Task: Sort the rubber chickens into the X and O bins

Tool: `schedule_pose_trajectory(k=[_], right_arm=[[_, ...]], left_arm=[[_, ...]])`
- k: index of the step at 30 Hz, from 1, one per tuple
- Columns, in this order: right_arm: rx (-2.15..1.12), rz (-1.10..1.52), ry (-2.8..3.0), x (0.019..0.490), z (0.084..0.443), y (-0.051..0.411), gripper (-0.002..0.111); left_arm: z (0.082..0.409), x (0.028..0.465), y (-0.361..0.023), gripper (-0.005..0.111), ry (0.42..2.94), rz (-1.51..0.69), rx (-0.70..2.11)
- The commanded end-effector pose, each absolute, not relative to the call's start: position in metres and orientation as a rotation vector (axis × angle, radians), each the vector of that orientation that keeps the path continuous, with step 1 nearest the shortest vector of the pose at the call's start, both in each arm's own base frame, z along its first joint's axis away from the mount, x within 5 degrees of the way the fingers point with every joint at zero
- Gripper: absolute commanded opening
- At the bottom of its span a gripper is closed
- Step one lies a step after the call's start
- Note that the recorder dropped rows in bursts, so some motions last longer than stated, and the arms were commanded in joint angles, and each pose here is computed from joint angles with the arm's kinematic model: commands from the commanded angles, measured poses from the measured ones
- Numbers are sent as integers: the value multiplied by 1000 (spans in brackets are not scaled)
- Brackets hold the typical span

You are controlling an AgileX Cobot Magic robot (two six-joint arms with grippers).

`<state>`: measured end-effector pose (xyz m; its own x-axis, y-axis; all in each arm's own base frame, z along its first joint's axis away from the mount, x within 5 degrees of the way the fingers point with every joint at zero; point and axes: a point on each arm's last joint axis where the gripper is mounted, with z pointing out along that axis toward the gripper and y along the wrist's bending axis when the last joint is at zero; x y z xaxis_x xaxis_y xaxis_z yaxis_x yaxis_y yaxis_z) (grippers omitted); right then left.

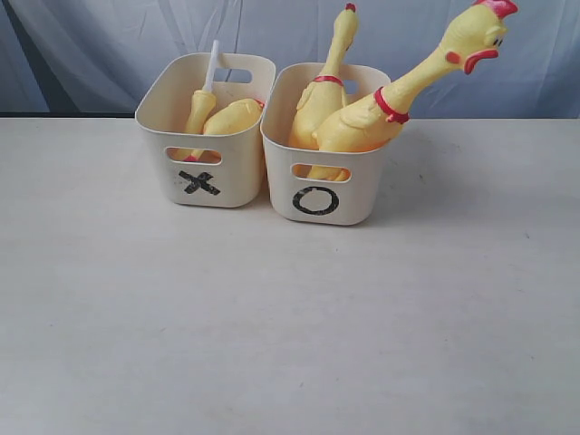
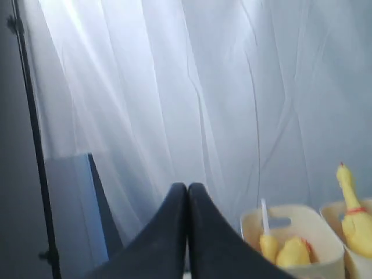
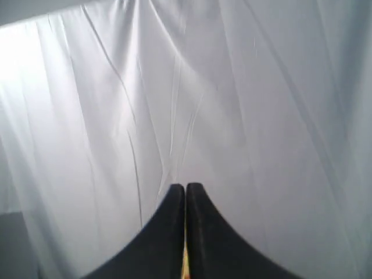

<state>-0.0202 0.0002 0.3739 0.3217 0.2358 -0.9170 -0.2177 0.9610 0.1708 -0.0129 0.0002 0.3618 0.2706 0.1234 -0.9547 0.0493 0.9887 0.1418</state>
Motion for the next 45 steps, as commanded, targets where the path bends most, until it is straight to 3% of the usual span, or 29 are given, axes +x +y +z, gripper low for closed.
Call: schedule_pose_trajectory(k=[1, 8, 17, 26, 35, 45], right_arm=[[-16, 178, 994, -28, 390, -4, 1], [-35, 141, 984, -19, 380, -3, 1], [-107, 73, 1146, 31, 298, 5, 1], [-126, 77, 1322, 53, 230, 8, 1], [-125, 70, 1384, 54, 222, 8, 1], [-115, 54, 1537, 56, 208, 6, 1]], left_arm=[[361, -6, 0, 0, 1101, 48, 120], [333, 14, -1, 0, 1113, 50, 117], [300, 31, -2, 0, 1157, 51, 120], [253, 48, -3, 0, 1295, 56, 140], [222, 55, -4, 0, 1375, 54, 147], [214, 56, -4, 0, 1464, 51, 159]])
